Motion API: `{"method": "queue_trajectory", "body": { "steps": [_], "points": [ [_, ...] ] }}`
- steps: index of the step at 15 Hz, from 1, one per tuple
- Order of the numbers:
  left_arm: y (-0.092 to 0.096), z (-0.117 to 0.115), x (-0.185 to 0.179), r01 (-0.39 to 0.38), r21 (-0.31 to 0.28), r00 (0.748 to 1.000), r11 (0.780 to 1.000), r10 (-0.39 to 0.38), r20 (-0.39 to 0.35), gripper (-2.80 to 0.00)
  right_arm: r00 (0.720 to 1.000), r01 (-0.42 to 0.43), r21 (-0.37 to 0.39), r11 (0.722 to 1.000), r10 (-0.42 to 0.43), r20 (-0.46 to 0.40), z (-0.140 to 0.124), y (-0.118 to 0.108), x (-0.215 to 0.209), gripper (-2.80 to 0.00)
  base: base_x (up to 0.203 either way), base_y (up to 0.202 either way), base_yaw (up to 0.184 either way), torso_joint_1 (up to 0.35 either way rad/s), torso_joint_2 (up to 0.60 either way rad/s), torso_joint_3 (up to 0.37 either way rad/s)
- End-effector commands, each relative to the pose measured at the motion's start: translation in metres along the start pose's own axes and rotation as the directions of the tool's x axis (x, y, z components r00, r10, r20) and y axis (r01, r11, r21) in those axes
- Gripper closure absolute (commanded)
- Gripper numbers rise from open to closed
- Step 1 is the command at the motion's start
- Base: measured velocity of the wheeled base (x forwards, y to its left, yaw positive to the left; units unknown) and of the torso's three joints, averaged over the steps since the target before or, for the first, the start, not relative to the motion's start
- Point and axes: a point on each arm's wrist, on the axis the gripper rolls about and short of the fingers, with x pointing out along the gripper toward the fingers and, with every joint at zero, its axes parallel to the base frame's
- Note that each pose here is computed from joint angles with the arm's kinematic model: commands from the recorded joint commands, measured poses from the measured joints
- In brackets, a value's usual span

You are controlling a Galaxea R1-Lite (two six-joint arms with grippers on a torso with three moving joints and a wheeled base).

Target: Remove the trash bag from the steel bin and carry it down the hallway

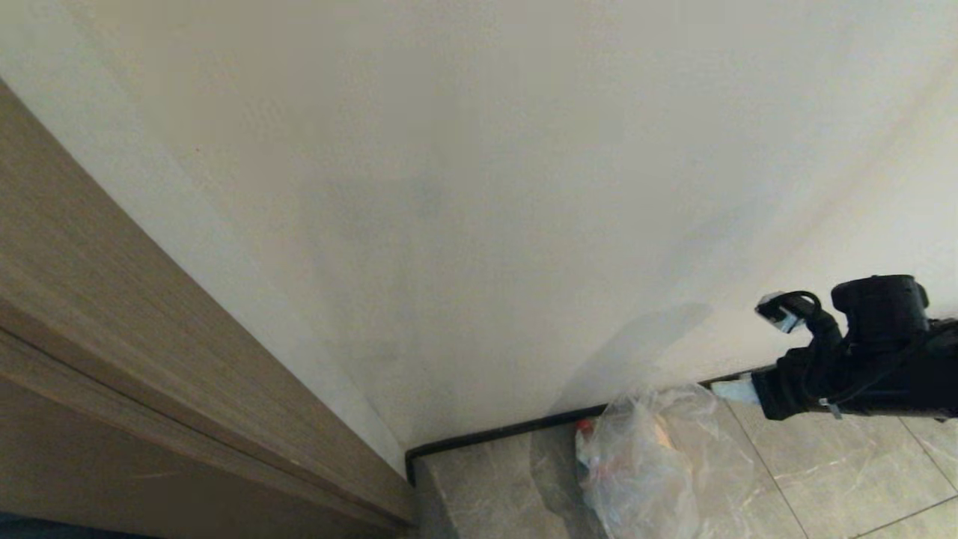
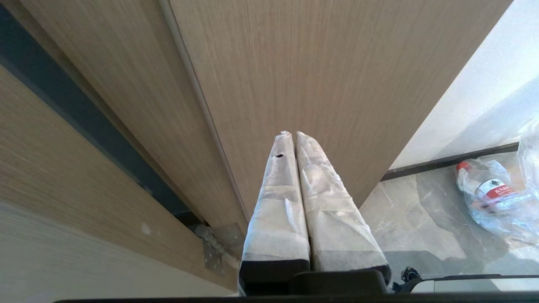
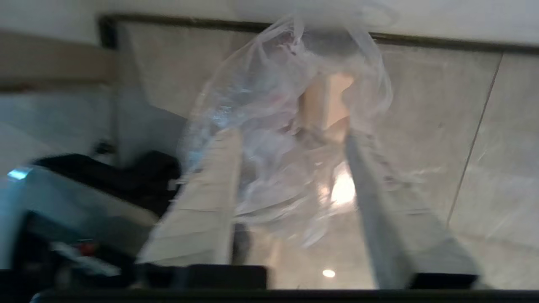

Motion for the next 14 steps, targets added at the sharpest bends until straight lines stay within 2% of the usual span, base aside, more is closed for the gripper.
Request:
{"method": "queue_trajectory", "body": {
  "steps": [1, 3, 5, 7, 10, 11, 13, 14],
  "points": [
    [0.0, 0.0, 0.0, 0.0, 0.0, 1.0, 1.0, 0.0, 0.0, 0.0, 0.993, 0.031, 0.008, 1.0, -0.031, 0.113, 0.011, 0.012, -0.049, 0.0, 0.0, 0.0, 0.0, 0.0, 0.0, 0.0],
    [0.0, 0.0, 0.0, 0.0, 0.0, 1.0, 1.0, 0.0, 0.0, 0.0, 0.983, 0.047, 0.033, 0.998, -0.052, 0.174, 0.009, 0.022, -0.078, 0.0, 0.0, 0.0, 0.0, 0.0, 0.0, 0.0],
    [0.0, 0.0, 0.0, 0.0, 0.0, 1.0, 1.0, 0.0, 0.0, 0.0, 0.961, 0.088, 0.066, 0.994, -0.103, 0.258, 0.004, 0.034, -0.118, 0.0, 0.0, 0.0, 0.0, 0.0, 0.0, 0.0],
    [0.0, 0.0, 0.0, 0.0, 0.0, 1.0, 1.0, 0.0, 0.0, 0.0, 0.936, 0.127, 0.099, 0.987, -0.152, 0.318, -0.016, 0.052, -0.16, 0.0, 0.0, 0.0, 0.0, 0.0, 0.0, 0.0],
    [0.0, 0.0, 0.0, 0.0, 0.0, 1.0, 1.0, 0.0, 0.0, 0.0, 0.895, 0.195, 0.134, 0.972, -0.232, 0.382, -0.077, 0.085, -0.197, 0.0, 0.0, 0.0, 0.0, 0.0, 0.0, 0.0],
    [0.0, 0.0, 0.0, 0.0, 0.0, 1.0, 1.0, 0.0, 0.0, 0.0, 0.881, 0.209, 0.138, 0.968, -0.247, 0.403, -0.104, 0.094, -0.198, 0.0, 0.0, 0.0, 0.0, 0.0, 0.0, 0.0],
    [0.0, 0.0, 0.0, 0.0, 0.0, 1.0, 1.0, 0.0, 0.0, 0.0, 0.876, 0.228, 0.14, 0.964, -0.265, 0.402, -0.155, 0.102, -0.182, 0.0, 0.0, 0.0, 0.0, 0.0, 0.0, 0.0],
    [0.0, 0.0, 0.0, 0.0, 0.0, 1.0, 1.0, 0.0, 0.0, 0.0, 0.858, 0.231, 0.129, 0.964, -0.264, 0.44, -0.171, 0.104, -0.176, 0.0, 0.0, 0.0, 0.0, 0.0, 0.0, 0.0]
  ]
}}
